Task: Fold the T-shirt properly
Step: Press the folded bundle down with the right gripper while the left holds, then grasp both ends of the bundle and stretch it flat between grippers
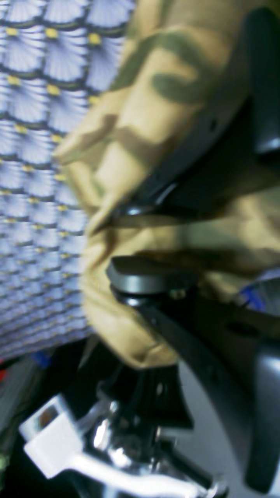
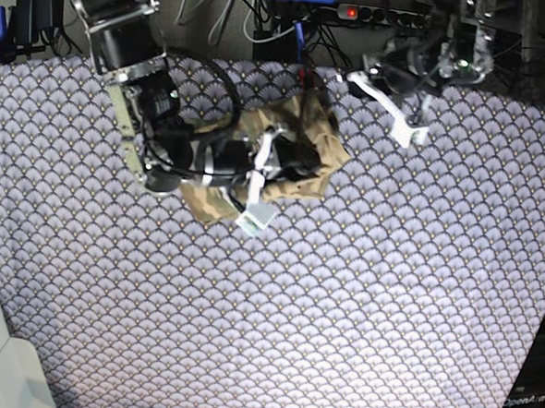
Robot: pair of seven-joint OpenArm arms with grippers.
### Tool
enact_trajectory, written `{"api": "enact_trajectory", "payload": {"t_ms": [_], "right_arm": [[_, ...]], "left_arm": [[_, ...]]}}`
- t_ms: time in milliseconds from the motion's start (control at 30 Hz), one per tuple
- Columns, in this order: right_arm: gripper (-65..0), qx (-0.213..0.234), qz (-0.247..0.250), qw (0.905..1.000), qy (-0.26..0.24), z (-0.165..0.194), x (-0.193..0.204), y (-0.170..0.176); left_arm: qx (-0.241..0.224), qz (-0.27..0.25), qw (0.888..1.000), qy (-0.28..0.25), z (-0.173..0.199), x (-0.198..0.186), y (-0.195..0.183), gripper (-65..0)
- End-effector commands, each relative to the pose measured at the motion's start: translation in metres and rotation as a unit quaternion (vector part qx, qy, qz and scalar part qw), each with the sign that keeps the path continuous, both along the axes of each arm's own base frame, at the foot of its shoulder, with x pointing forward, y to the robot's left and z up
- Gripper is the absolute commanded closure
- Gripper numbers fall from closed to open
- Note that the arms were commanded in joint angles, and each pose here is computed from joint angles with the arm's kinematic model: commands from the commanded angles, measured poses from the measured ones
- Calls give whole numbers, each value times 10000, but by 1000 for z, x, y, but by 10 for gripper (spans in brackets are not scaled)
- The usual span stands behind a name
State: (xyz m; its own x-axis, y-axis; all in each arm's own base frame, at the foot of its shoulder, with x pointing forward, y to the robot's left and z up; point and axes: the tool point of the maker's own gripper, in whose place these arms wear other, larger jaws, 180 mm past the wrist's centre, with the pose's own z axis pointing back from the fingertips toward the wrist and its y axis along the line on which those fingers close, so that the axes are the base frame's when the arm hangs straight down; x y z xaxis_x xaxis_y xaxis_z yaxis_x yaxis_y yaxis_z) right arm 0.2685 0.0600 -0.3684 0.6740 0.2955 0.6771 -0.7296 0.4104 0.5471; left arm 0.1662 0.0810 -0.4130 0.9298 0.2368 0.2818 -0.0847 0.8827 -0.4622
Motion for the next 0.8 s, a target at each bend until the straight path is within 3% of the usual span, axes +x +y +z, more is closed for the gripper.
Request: {"api": "enact_trajectory", "payload": {"t_ms": [0, 100, 200, 467, 767], "right_arm": [[-155, 400, 45, 9979, -502, 37, 11, 9], [-155, 397, 351, 9915, -1190, 76, -4, 13], [-155, 112, 411, 9863, -1593, 91, -5, -4], [-155, -518, -343, 9868, -1498, 72, 13, -80], [-155, -1169, -1093, 9761, -1470, 65, 24, -161]], "left_arm": [[-70, -6, 9999, -158, 7, 7, -4, -3], [-189, 52, 9997, -159, 8, 7, -13, -3], [-230, 74, 9994, -250, 12, 15, -16, -3], [-363, -136, 9992, 17, -11, 25, -36, -3], [-704, -121, 9974, -44, -12, 65, -69, -3]]}}
